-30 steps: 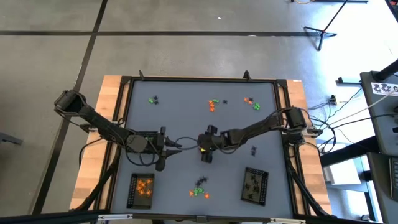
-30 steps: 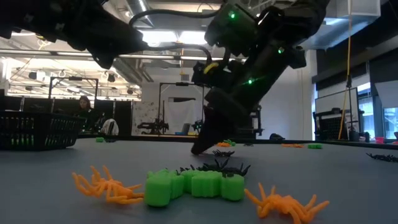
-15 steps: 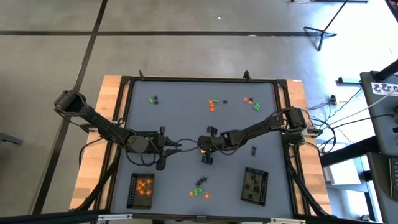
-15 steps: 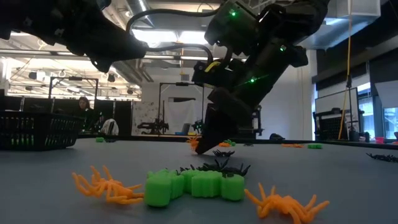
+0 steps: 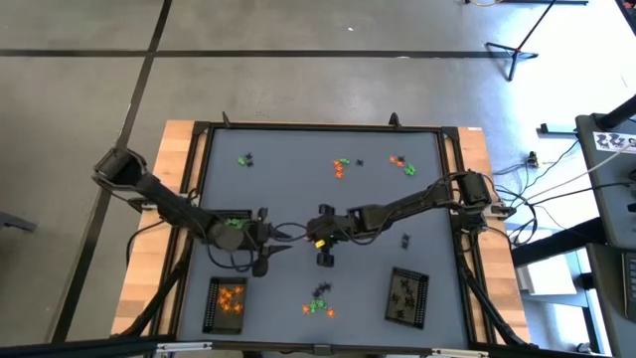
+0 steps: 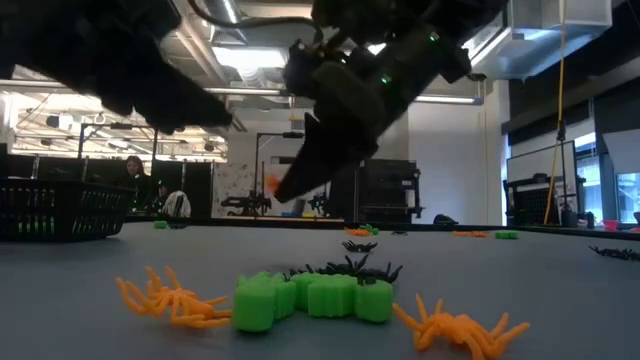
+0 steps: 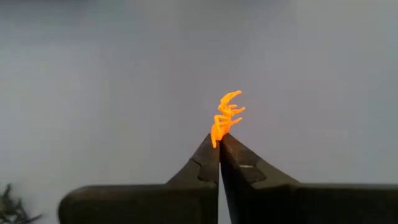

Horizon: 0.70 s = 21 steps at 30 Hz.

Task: Sort Halloween decoration
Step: Put the orange spider toy into the bottom left black bin

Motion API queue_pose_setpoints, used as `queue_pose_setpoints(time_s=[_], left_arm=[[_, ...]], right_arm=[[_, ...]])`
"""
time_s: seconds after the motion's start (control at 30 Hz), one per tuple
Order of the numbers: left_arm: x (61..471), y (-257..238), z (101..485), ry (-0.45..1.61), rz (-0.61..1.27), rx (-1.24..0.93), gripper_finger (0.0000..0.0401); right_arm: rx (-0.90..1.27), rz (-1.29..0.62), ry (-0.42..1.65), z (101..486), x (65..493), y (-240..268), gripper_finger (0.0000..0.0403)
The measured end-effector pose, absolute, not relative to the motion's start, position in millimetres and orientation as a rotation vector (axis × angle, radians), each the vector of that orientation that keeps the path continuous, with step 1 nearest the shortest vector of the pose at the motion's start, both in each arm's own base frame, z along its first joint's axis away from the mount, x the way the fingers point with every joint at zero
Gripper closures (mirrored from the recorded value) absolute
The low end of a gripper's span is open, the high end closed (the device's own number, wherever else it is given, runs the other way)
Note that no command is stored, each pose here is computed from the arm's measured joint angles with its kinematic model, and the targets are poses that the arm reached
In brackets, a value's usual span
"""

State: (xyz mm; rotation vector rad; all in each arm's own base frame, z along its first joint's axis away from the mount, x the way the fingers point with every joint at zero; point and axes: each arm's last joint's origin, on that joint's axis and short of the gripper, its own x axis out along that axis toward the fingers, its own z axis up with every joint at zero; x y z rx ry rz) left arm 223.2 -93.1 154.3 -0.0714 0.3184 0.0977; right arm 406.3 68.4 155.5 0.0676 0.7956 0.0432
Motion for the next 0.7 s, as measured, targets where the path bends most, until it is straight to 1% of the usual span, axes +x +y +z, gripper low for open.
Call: queue_pose_setpoints(time_s=[0.2,0.33,0.57,0.7], left_arm=[[236,-90,143,0.365,0.129,-0.068,0.0221],[246,-89,140,0.384,0.121,-0.069,0.0203],[260,-84,133,0.411,0.150,-0.051,0.0207],[262,-84,133,0.414,0.150,-0.016,0.0230]], right_arm=[[0.067,0.094,0.762,166,412,71,0.0399],[0.069,0.114,0.739,168,414,71,0.0399],[0.072,0.137,0.711,171,416,72,0.0398],[0.071,0.136,0.719,170,416,72,0.0398]])
